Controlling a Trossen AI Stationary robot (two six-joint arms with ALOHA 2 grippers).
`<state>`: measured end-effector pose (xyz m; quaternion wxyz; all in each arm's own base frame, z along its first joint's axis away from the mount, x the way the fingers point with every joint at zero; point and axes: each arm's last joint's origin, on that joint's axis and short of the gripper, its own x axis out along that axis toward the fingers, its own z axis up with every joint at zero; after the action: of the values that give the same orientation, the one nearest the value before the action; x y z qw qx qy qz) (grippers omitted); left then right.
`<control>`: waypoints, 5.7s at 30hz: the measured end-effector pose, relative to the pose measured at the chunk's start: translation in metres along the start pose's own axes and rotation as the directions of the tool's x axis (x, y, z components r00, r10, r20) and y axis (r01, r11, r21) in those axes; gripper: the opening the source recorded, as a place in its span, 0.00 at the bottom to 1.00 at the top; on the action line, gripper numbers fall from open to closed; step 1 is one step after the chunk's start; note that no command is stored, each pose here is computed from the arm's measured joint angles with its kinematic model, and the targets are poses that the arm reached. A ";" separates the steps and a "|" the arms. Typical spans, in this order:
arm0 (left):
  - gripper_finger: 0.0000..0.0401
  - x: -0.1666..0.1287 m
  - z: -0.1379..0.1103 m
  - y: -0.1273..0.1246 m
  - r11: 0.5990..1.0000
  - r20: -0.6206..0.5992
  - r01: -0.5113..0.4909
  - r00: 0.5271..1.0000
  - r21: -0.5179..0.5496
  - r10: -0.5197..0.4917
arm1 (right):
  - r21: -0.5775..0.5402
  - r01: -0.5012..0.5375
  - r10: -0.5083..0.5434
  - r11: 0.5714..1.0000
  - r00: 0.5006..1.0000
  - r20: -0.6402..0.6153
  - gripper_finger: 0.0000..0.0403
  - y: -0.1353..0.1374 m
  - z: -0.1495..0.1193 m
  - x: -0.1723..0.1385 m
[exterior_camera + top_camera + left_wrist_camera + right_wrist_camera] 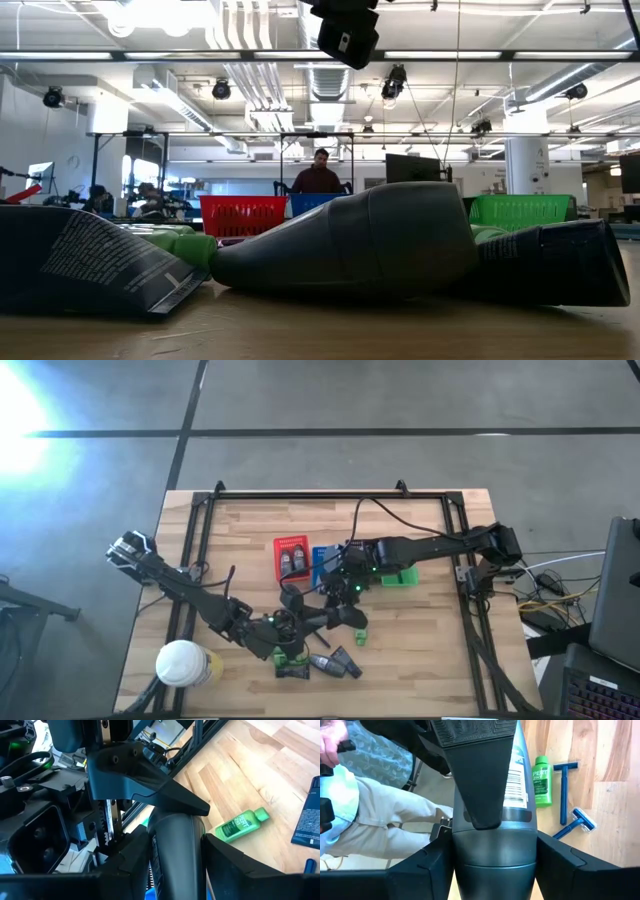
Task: Pick & Place Travel size toiletries
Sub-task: Put the gray deodorant into the red bin
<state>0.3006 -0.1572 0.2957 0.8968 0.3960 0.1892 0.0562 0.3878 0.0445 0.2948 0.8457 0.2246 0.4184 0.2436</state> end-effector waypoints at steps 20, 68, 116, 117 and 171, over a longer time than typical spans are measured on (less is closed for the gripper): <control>0.24 -0.017 -0.034 0.015 0.993 -0.302 -0.114 0.948 -0.023 0.101 | 0.030 0.340 -0.341 0.940 0.935 0.095 0.84 0.021 -0.008 -0.054; 0.64 0.042 -0.138 -0.022 0.717 -0.350 0.476 0.647 -0.509 -0.677 | 0.074 0.577 -0.580 0.813 0.814 0.025 0.88 0.015 -0.031 -0.045; 0.93 0.043 -0.150 0.101 -0.013 -0.182 -0.205 0.898 -0.979 -0.400 | 0.033 0.656 -0.655 0.754 0.754 -0.053 0.84 0.032 -0.051 -0.047; 0.92 0.040 -0.136 0.094 0.069 -0.088 -0.064 0.895 -0.996 -0.438 | 0.015 0.658 -0.655 0.753 0.752 -0.072 0.84 0.033 -0.054 -0.045; 0.53 0.074 -0.022 -0.044 0.615 -0.270 0.208 0.760 -0.761 -0.591 | 0.278 0.672 -0.711 0.686 0.701 0.059 0.90 0.070 -0.168 -0.102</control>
<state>0.3585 -0.1535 0.2276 0.8838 -0.0517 0.4648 0.0127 0.1811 0.0676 0.3042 0.8730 0.1670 0.4277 -0.1645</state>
